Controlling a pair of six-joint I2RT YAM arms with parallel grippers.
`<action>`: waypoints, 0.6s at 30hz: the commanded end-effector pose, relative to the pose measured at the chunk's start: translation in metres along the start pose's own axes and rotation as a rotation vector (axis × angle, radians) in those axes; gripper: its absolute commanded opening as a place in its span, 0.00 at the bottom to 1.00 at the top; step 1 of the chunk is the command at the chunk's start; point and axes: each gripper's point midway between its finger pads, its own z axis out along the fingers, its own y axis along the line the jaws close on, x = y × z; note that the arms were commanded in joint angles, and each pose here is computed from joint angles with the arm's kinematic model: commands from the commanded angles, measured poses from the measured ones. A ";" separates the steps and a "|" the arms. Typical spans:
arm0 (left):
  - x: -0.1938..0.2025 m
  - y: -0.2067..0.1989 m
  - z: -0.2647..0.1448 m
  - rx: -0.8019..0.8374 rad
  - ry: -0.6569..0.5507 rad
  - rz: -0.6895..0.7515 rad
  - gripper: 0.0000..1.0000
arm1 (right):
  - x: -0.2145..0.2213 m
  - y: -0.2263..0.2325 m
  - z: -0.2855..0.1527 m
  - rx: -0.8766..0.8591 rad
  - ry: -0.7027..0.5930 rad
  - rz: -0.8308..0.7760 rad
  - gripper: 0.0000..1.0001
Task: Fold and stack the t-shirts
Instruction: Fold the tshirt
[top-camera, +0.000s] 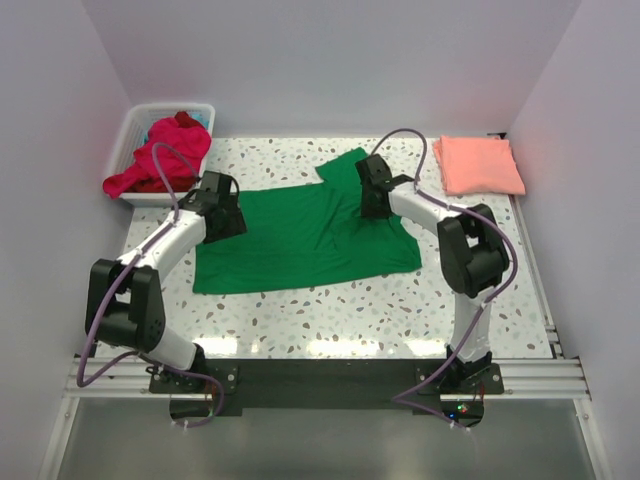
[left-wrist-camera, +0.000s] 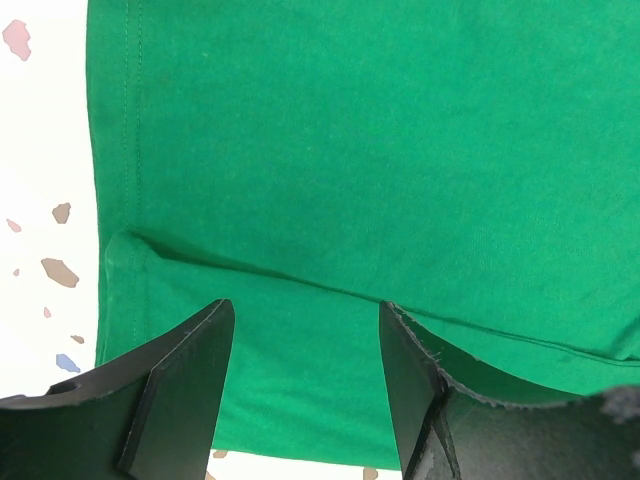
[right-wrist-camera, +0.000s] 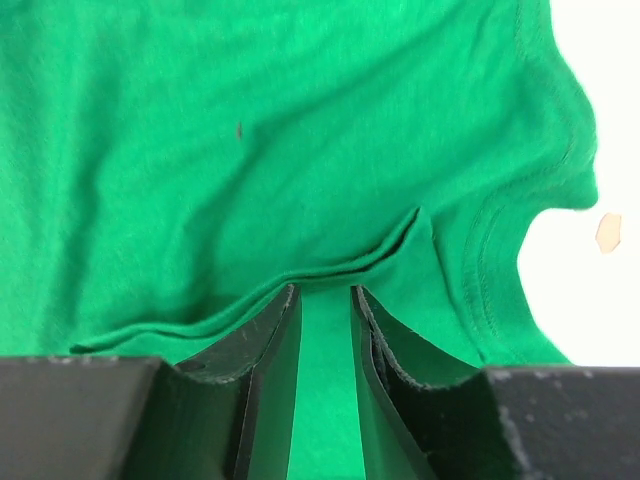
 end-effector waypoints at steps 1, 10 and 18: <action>-0.016 -0.008 0.001 0.031 -0.035 0.010 0.65 | -0.022 0.006 0.007 0.015 -0.063 -0.015 0.30; -0.015 -0.008 0.006 0.020 -0.029 0.009 0.64 | -0.010 -0.013 -0.015 0.046 -0.057 -0.034 0.30; -0.014 -0.007 0.026 -0.023 -0.013 0.002 0.65 | 0.013 -0.033 -0.032 0.071 -0.032 -0.058 0.36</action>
